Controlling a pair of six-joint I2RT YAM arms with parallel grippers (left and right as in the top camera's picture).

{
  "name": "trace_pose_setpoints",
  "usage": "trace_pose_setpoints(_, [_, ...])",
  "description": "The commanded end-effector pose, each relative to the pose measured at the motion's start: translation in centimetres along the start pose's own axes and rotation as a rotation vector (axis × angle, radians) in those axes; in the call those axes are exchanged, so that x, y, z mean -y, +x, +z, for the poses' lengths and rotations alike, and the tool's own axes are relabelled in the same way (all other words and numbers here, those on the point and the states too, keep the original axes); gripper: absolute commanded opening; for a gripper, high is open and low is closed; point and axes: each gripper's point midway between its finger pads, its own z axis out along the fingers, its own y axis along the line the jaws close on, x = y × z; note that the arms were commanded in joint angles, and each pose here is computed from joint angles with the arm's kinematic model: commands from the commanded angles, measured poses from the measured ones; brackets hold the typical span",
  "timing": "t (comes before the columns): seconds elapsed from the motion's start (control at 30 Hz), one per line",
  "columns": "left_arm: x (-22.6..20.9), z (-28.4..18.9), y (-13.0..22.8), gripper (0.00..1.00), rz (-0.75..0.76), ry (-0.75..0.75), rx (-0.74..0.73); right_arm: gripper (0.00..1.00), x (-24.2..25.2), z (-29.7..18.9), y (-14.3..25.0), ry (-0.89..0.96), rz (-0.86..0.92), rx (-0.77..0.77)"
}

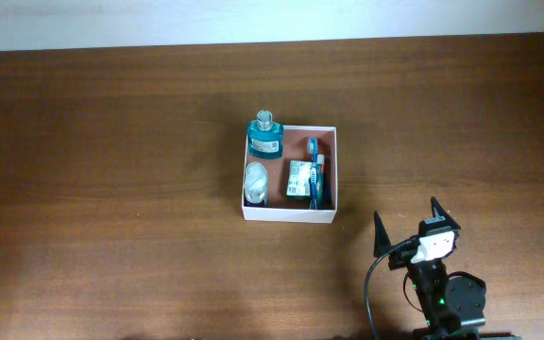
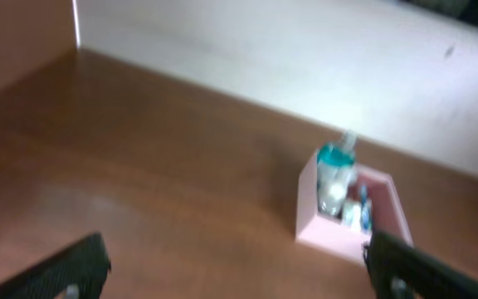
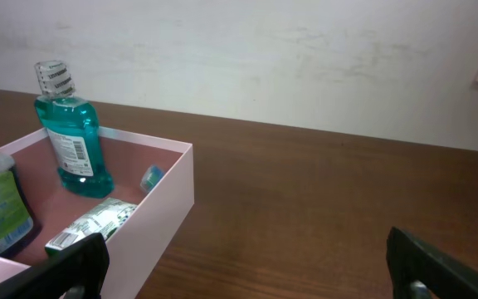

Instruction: Pack container

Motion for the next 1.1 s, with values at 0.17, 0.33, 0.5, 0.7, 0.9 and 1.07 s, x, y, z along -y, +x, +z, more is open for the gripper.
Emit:
trace_pose_setpoints(0.17, [1.0, 4.2, -0.8, 0.99, -0.023, 0.045, 0.134, 0.98, 0.2, 0.0, 0.2, 0.007, -0.001, -0.003])
trace_pose_setpoints(0.33, [1.3, 7.9, 0.6, 0.99, -0.027, 0.060, 0.155, 0.98, 0.2, 0.0, 0.2, 0.007, -0.002, -0.003])
trace_pose_setpoints(0.5, [1.3, 11.6, 2.2, 0.99, -0.027, 0.063, 0.130, 0.98, 0.2, 0.0, 0.2, 0.007, -0.001, -0.003])
trace_pose_setpoints(0.7, [1.4, 15.5, 3.9, 0.99, -0.026, 0.088, 0.123, 0.98, 0.2, 0.0, 0.2, 0.007, -0.001, -0.003])
trace_pose_setpoints(0.9, [0.9, 19.5, 6.1, 0.99, -0.026, 0.095, 0.138, 0.98, 0.2, 0.0, 0.2, 0.007, -0.001, -0.003])
trace_pose_setpoints(1.07, [0.6, 22.0, 7.8, 0.99, -0.026, 0.110, 0.158, 0.98, 0.2, 0.0, 0.2, 0.007, -0.001, -0.003])
